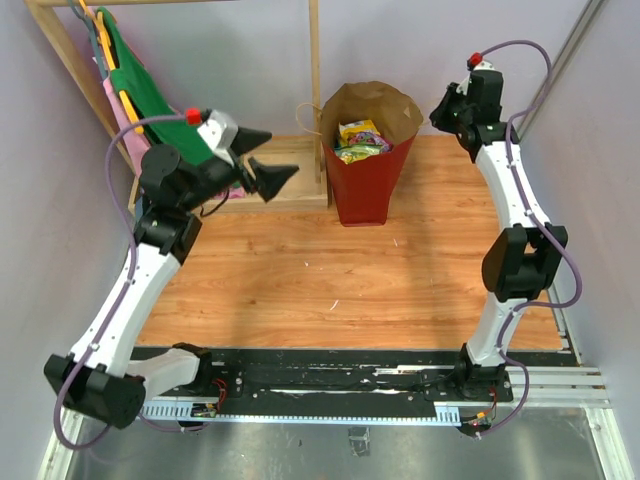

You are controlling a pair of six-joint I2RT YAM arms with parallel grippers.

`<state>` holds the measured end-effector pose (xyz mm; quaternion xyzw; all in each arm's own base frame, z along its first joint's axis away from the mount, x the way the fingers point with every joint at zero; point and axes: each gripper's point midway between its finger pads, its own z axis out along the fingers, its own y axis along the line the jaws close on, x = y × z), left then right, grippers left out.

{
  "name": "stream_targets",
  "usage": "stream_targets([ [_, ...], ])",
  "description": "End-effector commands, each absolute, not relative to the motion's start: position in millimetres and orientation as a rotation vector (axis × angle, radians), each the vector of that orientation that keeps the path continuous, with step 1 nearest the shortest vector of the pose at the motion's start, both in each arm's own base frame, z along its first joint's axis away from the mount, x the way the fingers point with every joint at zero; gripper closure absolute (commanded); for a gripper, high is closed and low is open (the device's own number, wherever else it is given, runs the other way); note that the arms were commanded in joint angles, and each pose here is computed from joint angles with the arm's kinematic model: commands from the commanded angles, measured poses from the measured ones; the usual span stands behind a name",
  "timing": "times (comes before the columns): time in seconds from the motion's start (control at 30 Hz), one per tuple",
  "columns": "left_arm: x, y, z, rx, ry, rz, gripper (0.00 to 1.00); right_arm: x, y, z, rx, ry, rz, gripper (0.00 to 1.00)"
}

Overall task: Take the snacks out of the paper bag
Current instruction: Adjust the paper bag at the center of the board.

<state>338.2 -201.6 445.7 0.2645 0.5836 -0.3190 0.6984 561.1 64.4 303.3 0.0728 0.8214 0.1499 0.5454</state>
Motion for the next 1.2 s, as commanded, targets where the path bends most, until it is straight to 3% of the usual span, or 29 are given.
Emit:
stream_targets([
  [0.0, 280, -219, 425, 0.865, 1.161, -0.805, 0.00, 576, 63, 297, 0.183, 1.946, 0.363, 0.92],
  [0.07, 280, -225, 413, 0.909, 1.165, -0.837, 0.00, 577, 66, 301, 0.177, 1.950, 0.371, 0.99],
  [0.23, 333, -227, 379, 0.837, 1.383, -0.815, 0.00, 565, 79, 309, 0.129, 1.944, 0.353, 0.99],
  [0.4, 374, -211, 369, 0.565, 1.554, -0.750, 0.00, 544, 82, 327, 0.109, 1.891, 0.363, 0.99],
  [0.83, 324, -179, 317, 0.395, 1.517, -0.710, 0.00, 486, 72, 340, 0.126, 1.803, 0.346, 0.99],
  [1.17, 323, -179, 320, 0.391, 1.517, -0.716, 0.00, 476, 43, 368, 0.151, 1.774, 0.211, 0.99],
])
